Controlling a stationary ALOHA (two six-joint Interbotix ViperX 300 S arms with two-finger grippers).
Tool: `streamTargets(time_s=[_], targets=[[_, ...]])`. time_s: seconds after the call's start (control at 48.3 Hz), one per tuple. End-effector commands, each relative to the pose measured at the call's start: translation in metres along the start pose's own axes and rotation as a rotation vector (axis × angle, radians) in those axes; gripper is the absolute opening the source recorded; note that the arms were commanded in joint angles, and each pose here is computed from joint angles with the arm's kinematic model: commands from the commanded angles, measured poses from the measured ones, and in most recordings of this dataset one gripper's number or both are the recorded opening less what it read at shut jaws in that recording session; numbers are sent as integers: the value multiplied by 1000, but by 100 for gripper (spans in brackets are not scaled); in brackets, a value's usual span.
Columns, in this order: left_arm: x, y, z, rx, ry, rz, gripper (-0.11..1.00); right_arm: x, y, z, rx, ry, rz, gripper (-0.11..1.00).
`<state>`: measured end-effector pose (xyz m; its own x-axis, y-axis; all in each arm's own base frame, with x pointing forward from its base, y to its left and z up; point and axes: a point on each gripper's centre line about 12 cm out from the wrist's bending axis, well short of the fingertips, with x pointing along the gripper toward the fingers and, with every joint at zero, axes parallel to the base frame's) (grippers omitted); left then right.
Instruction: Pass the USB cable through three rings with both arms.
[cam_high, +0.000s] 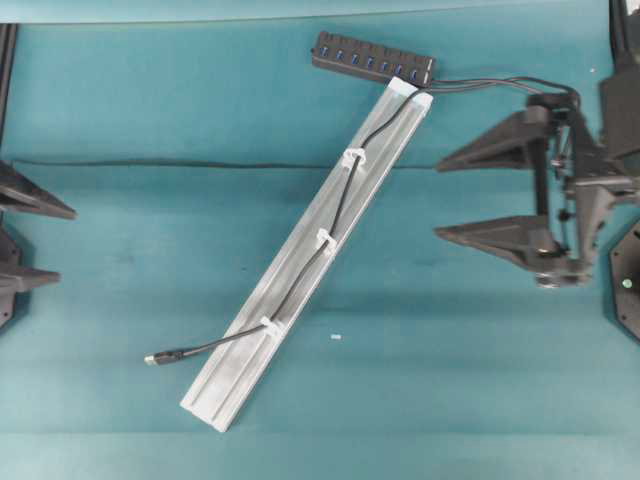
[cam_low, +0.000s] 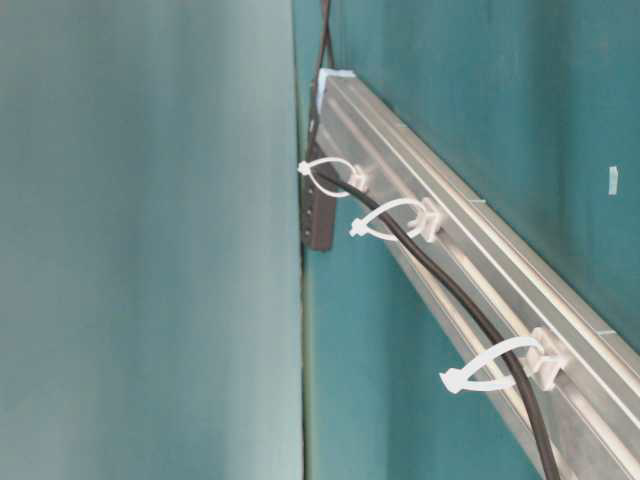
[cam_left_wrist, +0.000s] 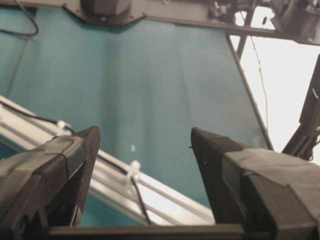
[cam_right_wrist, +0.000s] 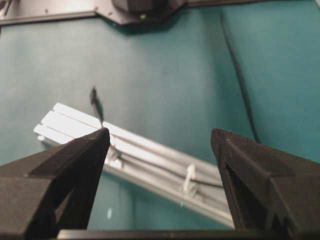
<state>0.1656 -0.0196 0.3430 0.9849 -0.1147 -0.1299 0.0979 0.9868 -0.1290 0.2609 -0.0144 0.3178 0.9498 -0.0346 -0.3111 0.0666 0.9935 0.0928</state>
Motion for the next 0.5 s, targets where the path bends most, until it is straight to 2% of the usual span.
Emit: streamTargets(time_s=[0.0,0.124,0.186,0.477], targets=[[-11,-1,17,37,-64,3,81,-12,1,6,31,-35,5,86],[-11,-1,19,103,-85,3,81,-27,3,7,70,-80,15,86],[-10,-1,20,123,-94,3,81,-33,3,6,62,-90,19,86],[-12,-2,25,132,-131,0,81,-59,12,4,17,-146,62,86]])
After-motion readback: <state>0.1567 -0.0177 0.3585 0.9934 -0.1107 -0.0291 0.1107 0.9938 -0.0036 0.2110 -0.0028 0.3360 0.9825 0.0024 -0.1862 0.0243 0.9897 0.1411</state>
